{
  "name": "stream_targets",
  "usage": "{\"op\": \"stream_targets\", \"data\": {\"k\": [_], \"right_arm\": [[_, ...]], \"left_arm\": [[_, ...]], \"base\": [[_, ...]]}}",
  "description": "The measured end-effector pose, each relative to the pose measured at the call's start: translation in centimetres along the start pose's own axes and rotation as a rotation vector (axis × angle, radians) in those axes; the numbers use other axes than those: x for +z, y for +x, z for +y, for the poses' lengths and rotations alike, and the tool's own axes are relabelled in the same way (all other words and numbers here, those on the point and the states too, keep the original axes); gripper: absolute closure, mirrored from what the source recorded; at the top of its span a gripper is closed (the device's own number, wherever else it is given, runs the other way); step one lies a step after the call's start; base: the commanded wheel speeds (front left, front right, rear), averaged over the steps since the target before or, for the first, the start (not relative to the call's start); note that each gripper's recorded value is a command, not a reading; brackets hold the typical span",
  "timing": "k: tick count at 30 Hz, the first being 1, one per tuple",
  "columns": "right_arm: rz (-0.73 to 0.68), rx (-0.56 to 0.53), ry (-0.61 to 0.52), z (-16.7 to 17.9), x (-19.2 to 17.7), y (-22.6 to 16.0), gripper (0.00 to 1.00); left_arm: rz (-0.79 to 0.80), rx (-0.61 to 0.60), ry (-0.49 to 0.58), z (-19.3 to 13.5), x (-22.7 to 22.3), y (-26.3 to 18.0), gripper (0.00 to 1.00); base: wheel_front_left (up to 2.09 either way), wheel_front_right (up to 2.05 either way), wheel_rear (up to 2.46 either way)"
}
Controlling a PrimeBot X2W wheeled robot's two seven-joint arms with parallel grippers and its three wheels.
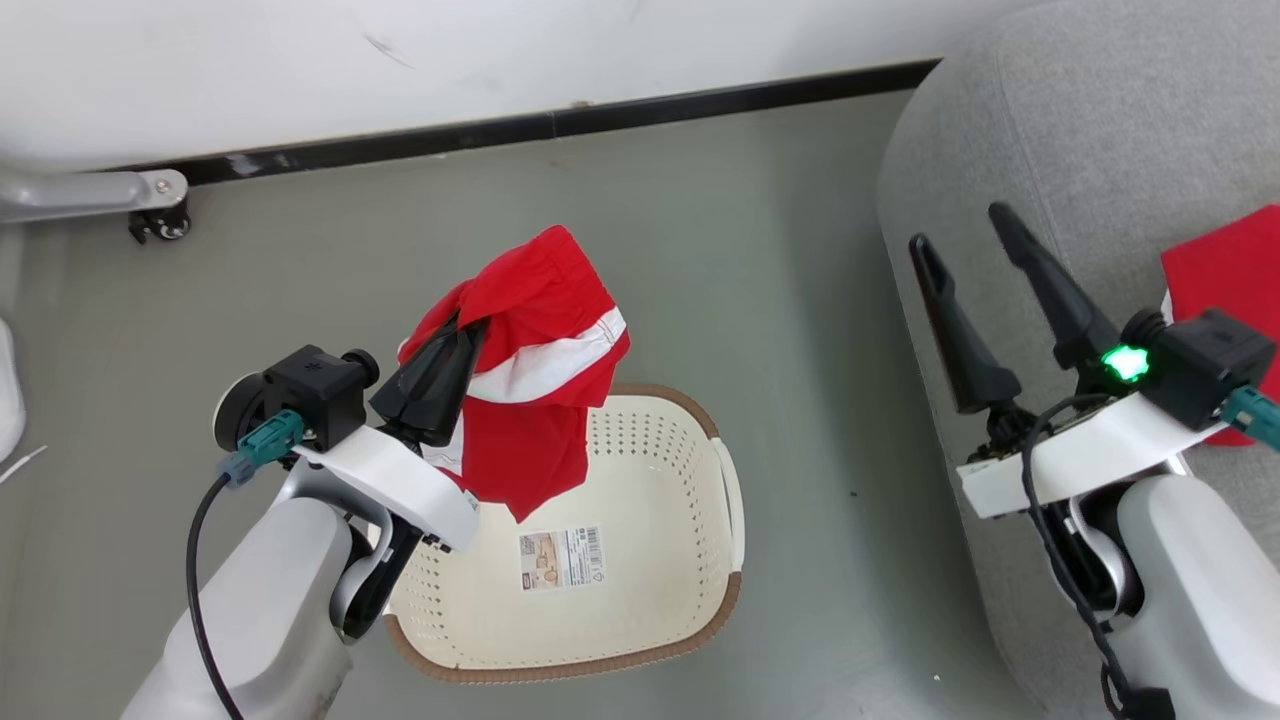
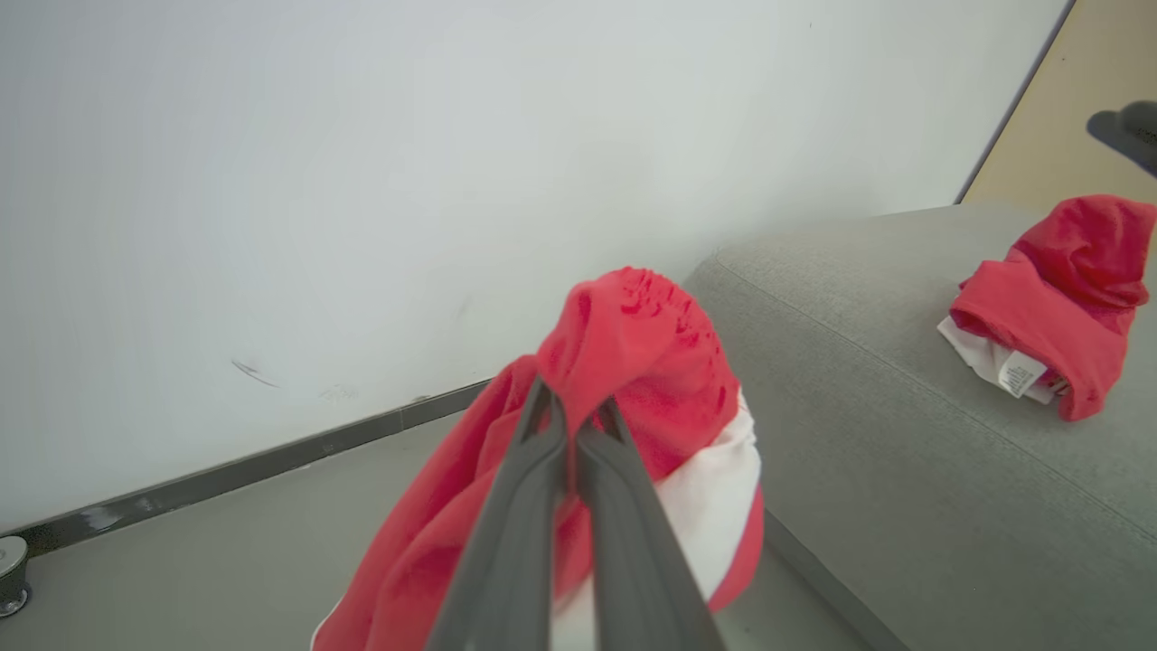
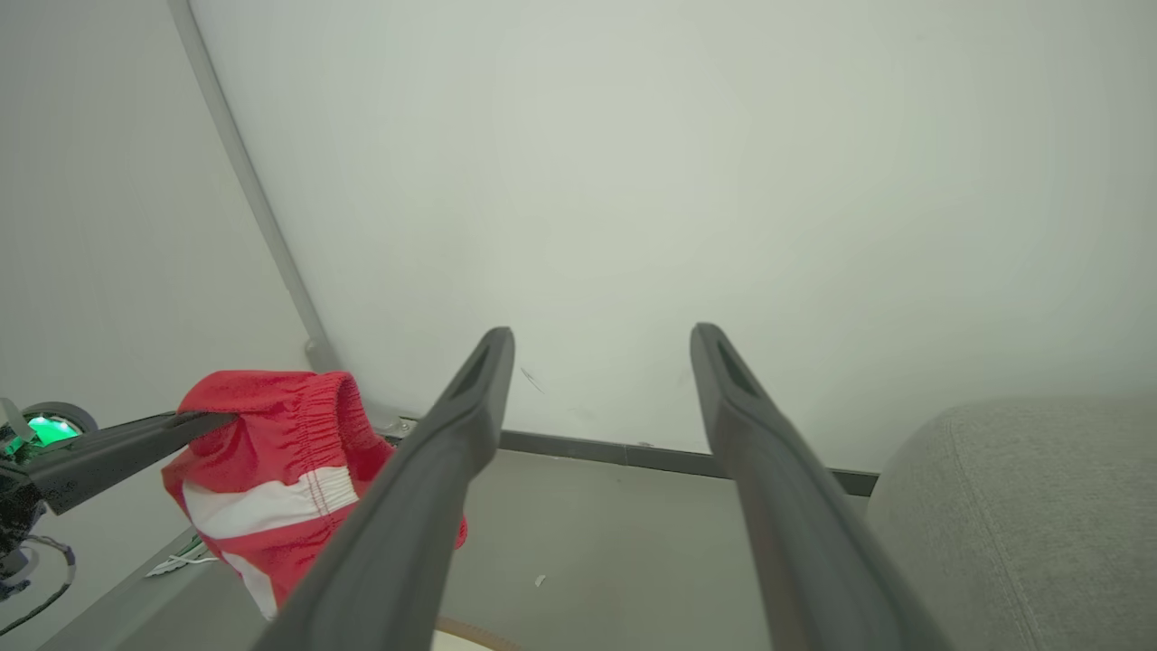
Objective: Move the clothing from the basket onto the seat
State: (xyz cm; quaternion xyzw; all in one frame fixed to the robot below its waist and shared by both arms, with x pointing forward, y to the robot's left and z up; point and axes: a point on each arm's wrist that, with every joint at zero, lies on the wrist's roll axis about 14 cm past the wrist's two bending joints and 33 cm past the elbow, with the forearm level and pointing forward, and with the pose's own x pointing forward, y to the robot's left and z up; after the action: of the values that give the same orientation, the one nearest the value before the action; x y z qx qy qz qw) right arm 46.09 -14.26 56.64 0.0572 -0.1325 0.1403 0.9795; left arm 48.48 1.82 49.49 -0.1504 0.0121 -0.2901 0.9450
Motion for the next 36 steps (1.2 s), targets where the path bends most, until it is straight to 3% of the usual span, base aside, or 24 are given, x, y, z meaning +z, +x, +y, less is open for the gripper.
{"op": "stream_targets", "data": {"k": [14,36], "right_arm": [[0.030,0.095,0.048,3.7,-0.2,-1.2,0.00],[0.170,0.440,0.091,14.5,-3.2,-4.3,0.00]], "left_arm": [[-0.091,-0.013,0.060,-1.6,4.4,-1.7,1.00],[-0.130,-0.061,0.125,-4.9,7.0,-4.2,1.00]], "base": [[0.00,0.00,0.00],[0.00,0.00,0.00]]}}
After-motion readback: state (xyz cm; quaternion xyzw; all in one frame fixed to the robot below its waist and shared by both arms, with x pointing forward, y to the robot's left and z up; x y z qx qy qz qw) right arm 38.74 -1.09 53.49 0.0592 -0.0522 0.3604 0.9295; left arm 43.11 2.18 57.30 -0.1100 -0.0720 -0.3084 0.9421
